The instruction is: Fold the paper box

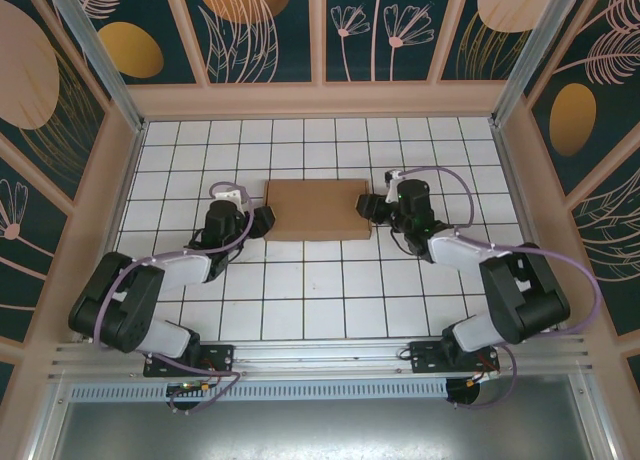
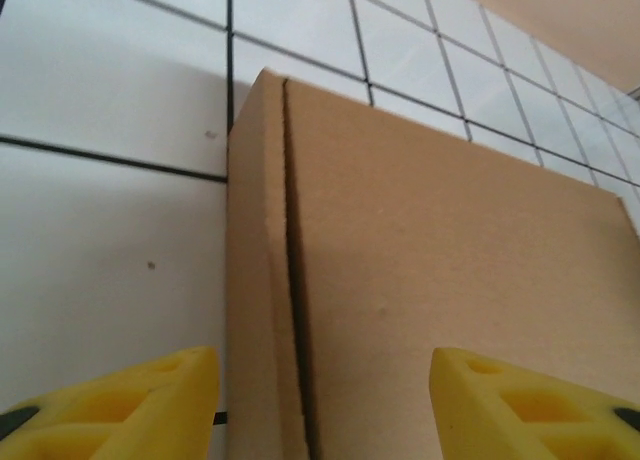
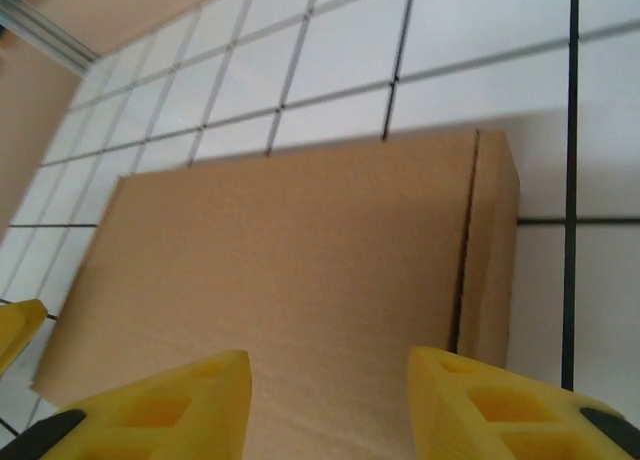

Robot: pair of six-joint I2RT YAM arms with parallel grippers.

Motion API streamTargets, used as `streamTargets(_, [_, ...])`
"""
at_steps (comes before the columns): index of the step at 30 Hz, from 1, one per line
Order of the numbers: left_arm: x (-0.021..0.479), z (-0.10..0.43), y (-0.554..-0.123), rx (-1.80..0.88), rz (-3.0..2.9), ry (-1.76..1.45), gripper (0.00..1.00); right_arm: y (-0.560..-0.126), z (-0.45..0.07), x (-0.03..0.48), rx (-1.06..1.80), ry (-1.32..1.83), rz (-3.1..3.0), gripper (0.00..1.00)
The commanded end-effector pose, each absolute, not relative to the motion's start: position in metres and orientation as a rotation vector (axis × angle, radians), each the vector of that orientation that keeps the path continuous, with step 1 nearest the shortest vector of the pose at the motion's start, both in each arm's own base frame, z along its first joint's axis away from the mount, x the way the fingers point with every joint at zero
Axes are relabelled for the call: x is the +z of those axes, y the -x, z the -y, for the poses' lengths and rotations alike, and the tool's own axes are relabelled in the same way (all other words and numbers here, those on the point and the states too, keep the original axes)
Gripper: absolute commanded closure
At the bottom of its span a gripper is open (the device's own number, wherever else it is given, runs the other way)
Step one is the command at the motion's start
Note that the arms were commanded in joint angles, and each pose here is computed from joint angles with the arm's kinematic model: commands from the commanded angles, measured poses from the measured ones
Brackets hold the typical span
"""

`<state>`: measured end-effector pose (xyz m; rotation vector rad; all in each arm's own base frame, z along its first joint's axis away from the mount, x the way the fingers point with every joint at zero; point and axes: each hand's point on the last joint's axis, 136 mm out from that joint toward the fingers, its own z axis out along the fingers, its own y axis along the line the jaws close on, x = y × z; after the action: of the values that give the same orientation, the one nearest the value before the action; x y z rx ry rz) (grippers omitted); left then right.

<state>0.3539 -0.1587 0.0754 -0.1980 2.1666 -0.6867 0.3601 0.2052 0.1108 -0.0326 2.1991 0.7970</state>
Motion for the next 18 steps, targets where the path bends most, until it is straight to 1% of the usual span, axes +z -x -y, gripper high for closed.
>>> streamTargets(1, [0.071,0.162,-0.364,-0.721,-2.168,0.249,0.46,-0.359,-0.204,0.079,0.770,-0.018,-2.345,0.58])
streamTargets(5, [0.063,0.170,-0.374,-0.749,-2.187,0.255,0.52,-0.372,-0.205,0.060,0.755,-0.050,-2.391,0.64])
streamTargets(7, [0.062,0.172,-0.380,-0.753,-2.186,0.257,0.54,-0.381,-0.207,0.053,0.746,-0.050,-2.410,0.70])
streamTargets(10, [0.064,0.178,-0.392,-0.754,-2.186,0.243,0.57,-0.395,-0.208,0.044,0.723,-0.046,-2.436,0.74])
streamTargets(14, [0.057,0.184,-0.404,-0.744,-2.208,0.225,0.57,-0.411,-0.205,0.041,0.697,-0.066,-2.442,0.76])
streamTargets(18, [0.056,0.183,-0.412,-0.717,-2.211,0.218,0.57,-0.415,-0.205,0.046,0.700,-0.079,-2.434,0.76])
